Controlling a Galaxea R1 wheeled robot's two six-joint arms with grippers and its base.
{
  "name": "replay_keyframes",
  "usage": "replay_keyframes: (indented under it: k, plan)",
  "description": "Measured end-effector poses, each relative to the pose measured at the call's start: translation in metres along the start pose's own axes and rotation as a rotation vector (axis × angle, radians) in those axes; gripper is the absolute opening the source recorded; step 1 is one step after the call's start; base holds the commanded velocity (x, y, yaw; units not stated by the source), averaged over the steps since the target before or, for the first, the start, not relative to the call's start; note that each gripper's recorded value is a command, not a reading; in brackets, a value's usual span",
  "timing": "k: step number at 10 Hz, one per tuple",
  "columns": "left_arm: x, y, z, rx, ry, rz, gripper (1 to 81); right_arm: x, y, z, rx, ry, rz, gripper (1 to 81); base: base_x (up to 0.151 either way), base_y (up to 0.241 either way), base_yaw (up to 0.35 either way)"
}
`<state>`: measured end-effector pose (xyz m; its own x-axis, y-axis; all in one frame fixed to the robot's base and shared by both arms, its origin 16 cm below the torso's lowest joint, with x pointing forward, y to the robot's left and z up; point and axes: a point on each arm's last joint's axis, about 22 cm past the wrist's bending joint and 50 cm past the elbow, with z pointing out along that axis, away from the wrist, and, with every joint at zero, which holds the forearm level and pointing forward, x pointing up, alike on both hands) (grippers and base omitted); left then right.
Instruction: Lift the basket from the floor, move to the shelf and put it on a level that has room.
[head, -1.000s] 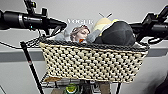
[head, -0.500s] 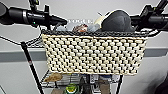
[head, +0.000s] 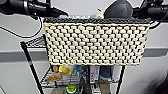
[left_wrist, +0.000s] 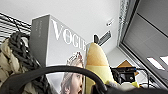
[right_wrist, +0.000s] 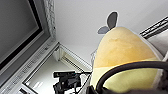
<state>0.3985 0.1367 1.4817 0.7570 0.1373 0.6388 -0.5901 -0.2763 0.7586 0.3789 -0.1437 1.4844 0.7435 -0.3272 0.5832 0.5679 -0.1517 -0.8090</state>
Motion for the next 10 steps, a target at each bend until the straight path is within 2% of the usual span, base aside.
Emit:
replay_keyframes:
  k: [3,6,7,10]
  plan:
    - [0.021,0.024,-0.010,-0.017,0.057,0.046,1.0,0.009,-0.016,0.007,0.003,-0.004,-0.043,1.0,0.000,0.000,0.000]
    - [0.034,0.019,-0.010,0.004,0.049,0.031,1.0,0.027,-0.015,0.012,-0.013,-0.006,-0.032,1.0,0.000,0.000,0.000]
    - [0.041,0.016,-0.012,0.006,0.064,0.025,1.0,0.033,-0.012,0.017,-0.017,0.000,-0.032,1.0,0.000,0.000,0.000]
    - [0.060,-0.012,-0.015,0.040,0.080,-0.022,1.0,0.047,0.011,0.030,-0.052,-0.017,-0.022,1.0,0.000,0.000,0.000]
